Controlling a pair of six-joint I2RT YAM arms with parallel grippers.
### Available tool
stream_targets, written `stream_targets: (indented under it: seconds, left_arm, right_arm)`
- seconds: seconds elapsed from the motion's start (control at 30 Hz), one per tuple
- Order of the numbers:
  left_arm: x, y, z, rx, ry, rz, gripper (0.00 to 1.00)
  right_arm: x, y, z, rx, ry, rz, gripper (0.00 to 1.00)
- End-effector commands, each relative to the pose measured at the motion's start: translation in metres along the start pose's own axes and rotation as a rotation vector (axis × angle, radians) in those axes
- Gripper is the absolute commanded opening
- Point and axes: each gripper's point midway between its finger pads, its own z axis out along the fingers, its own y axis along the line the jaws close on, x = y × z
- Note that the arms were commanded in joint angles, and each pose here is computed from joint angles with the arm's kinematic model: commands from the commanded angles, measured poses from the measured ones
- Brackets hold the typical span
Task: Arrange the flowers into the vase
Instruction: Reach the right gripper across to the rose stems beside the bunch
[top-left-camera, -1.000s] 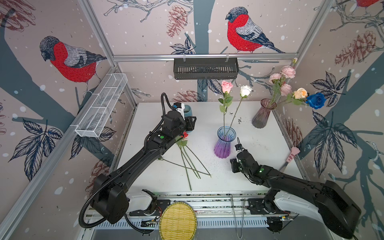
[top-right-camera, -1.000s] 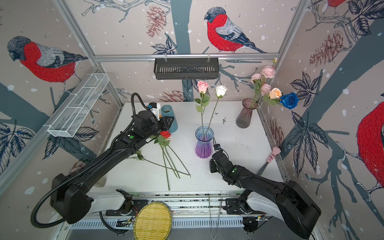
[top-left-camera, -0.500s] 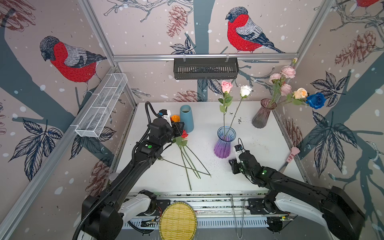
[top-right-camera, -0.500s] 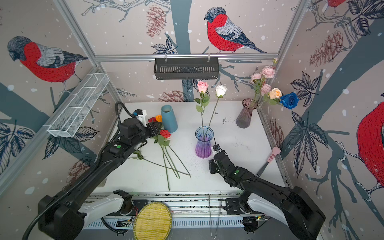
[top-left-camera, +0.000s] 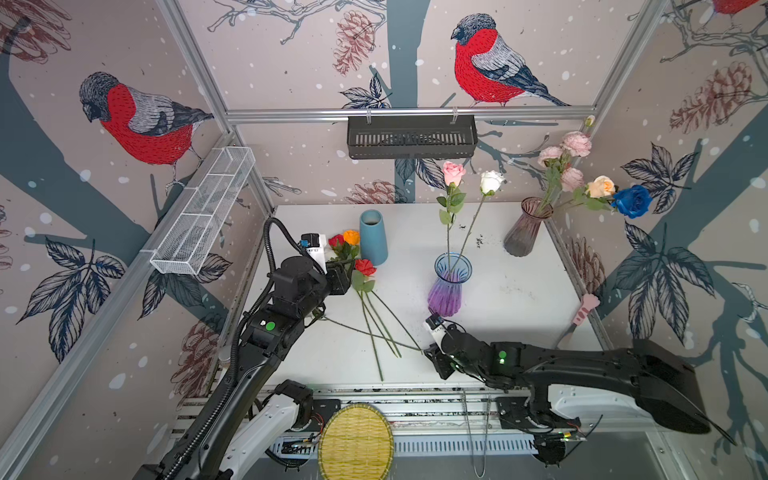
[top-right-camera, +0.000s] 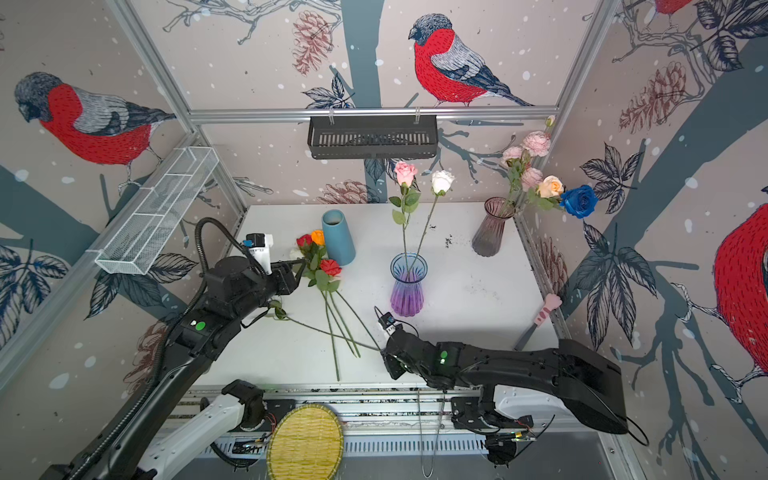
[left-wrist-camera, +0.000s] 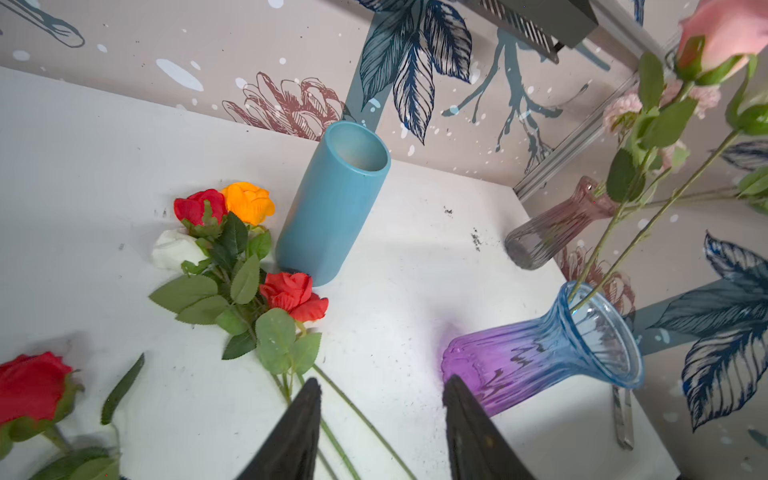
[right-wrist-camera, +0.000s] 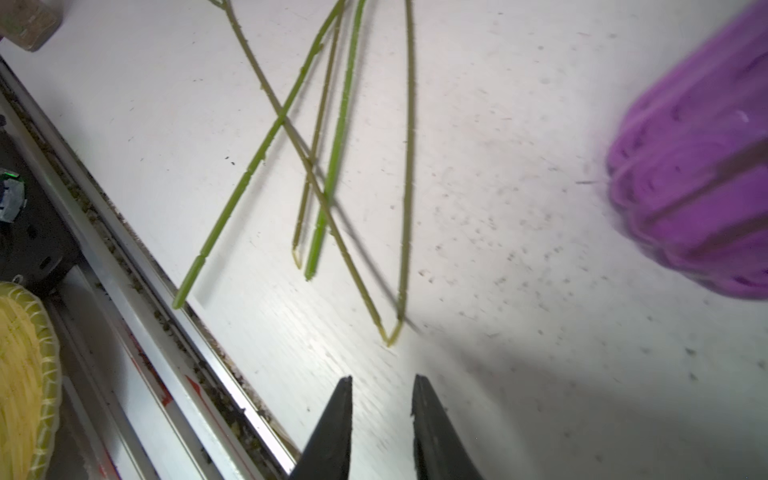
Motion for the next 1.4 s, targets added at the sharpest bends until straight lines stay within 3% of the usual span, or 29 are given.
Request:
stream_targets:
  seconds: [0.0, 0.1, 0.27, 0.47, 0.6, 0.73, 0.93, 1.1, 1.37]
  left_arm:
    - [0.028, 0.012, -0.005, -0.044, 0.115, 0.097, 0.48]
    - [0.033, 0.026, -0.013, -0.114, 0.093, 0.086, 0.48]
    - [0.026, 0.031, -0.032, -0.12, -0.035, 0.095, 0.51]
    - [0.017, 0.04, -0.05, -0.171, -0.12, 0.101, 0.53]
    - [0.016, 0.043, -0.055, -0.19, -0.138, 0.091, 0.53]
    - [0.015, 0.046, -0.06, -0.212, -0.156, 0.08, 0.52]
    - [0.008, 0.048, -0.073, -0.235, -0.207, 0.076, 0.51]
    - [0.005, 0.059, -0.078, -0.303, -0.226, 0.071, 0.52]
    - [0.008, 0.066, -0.072, -0.341, -0.197, 0.072, 0.49]
  right_arm:
    - [-0.005, 0.026, 0.02, -0.041, 0.074, -0.097, 0.28]
    - [-0.014, 0.051, 0.04, -0.09, 0.142, -0.127, 0.29]
    - [-0.032, 0.07, 0.069, -0.087, 0.253, -0.088, 0.28]
    - [-0.064, 0.082, 0.074, -0.075, 0.348, -0.059, 0.28]
    - [-0.099, 0.064, 0.067, -0.016, 0.408, -0.091, 0.28]
    - [-0.124, 0.028, 0.069, 0.018, 0.468, -0.011, 0.28]
    - [-0.146, 0.013, 0.093, 0.033, 0.387, 0.011, 0.28]
    - [-0.136, 0.031, 0.117, -0.007, 0.376, 0.059, 0.29]
    - [-0.131, 0.033, 0.145, 0.062, 0.349, 0.13, 0.29]
